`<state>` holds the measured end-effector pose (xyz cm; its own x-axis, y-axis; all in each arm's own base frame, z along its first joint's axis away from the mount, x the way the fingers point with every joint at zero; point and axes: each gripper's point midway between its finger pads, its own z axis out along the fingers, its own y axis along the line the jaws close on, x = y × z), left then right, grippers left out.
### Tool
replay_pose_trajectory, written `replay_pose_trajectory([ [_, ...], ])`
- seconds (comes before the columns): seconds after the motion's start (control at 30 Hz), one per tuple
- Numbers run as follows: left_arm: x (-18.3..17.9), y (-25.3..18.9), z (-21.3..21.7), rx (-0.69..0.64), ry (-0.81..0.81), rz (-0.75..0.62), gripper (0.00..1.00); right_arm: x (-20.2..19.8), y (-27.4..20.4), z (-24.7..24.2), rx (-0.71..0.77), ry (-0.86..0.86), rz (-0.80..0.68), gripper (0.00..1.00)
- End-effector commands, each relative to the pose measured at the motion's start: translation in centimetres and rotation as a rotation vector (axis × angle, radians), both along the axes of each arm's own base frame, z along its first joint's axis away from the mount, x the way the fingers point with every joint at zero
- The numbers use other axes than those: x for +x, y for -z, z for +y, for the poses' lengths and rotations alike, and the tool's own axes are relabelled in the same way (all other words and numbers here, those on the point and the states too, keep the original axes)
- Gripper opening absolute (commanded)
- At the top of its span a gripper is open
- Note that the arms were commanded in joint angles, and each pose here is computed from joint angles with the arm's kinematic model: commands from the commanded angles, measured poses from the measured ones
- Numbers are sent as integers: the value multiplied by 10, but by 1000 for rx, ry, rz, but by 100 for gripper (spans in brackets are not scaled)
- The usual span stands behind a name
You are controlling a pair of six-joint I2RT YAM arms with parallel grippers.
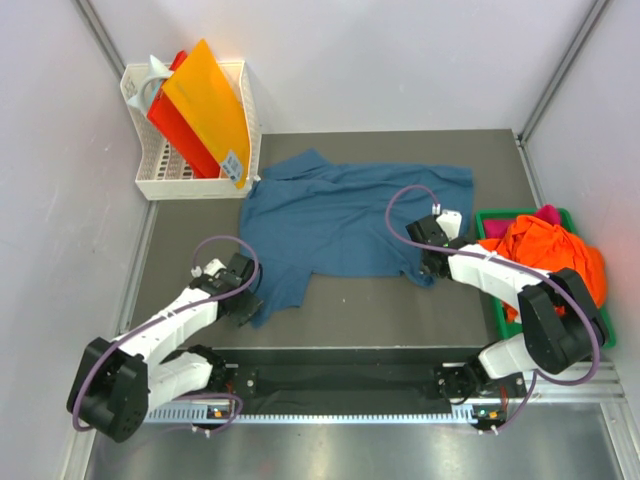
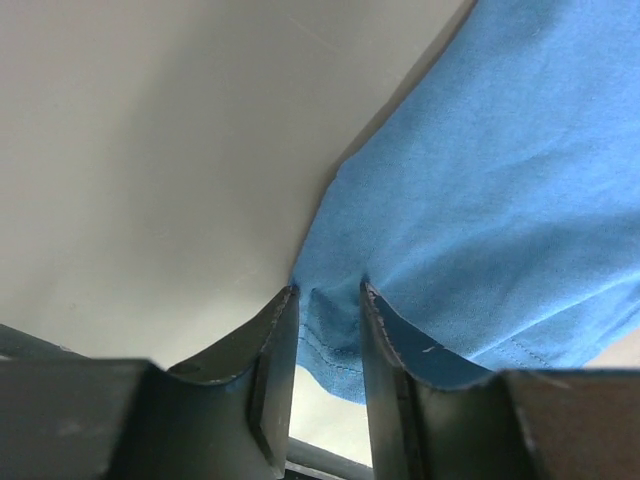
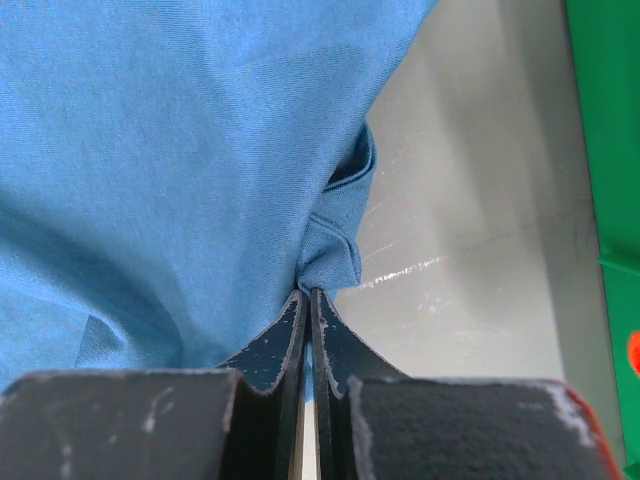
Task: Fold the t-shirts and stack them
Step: Grap the side of the flattened tshirt closest away from the robot with both arms
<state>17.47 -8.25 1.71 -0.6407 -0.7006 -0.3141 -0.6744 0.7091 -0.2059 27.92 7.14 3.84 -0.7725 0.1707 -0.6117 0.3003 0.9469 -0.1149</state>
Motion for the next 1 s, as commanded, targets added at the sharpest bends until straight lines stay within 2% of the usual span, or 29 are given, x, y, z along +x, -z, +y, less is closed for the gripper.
replay_pose_trajectory([
  [0.0,-12,13,-4,-20,-21,66,35,8,-4,4,9,8,-41,0],
  [0.07,-17,16,-2,-11,-20,92,39,8,-5,4,9,7,-42,0],
  [0.1,-18,16,-3,-8,-13,99,43,7,-5,4,11,11,-43,0],
  [0.13,-20,17,-2,-7,-10,113,53,7,-5,4,13,8,-43,0],
  [0.27,-27,21,-1,10,12,160,62,5,-6,3,18,14,-51,0],
  [0.33,-32,25,-1,21,22,189,61,4,-6,2,17,17,-51,0],
  [0.43,-34,27,-1,39,33,228,51,3,-7,1,21,23,-58,0],
  [0.47,-34,27,-1,42,38,234,42,4,-8,1,22,25,-62,0],
  [0.53,-36,29,-1,49,43,257,31,3,-8,1,23,28,-61,0],
  [0.57,-37,29,-1,49,48,270,21,3,-8,1,24,29,-65,0],
  [0.7,-41,32,0,67,58,305,1,2,-8,1,33,38,-67,0],
  [0.9,-40,31,-1,73,85,311,0,1,-8,1,41,43,-71,0],
  [0.97,-32,23,-5,71,140,278,0,1,-10,1,38,38,-71,0],
])
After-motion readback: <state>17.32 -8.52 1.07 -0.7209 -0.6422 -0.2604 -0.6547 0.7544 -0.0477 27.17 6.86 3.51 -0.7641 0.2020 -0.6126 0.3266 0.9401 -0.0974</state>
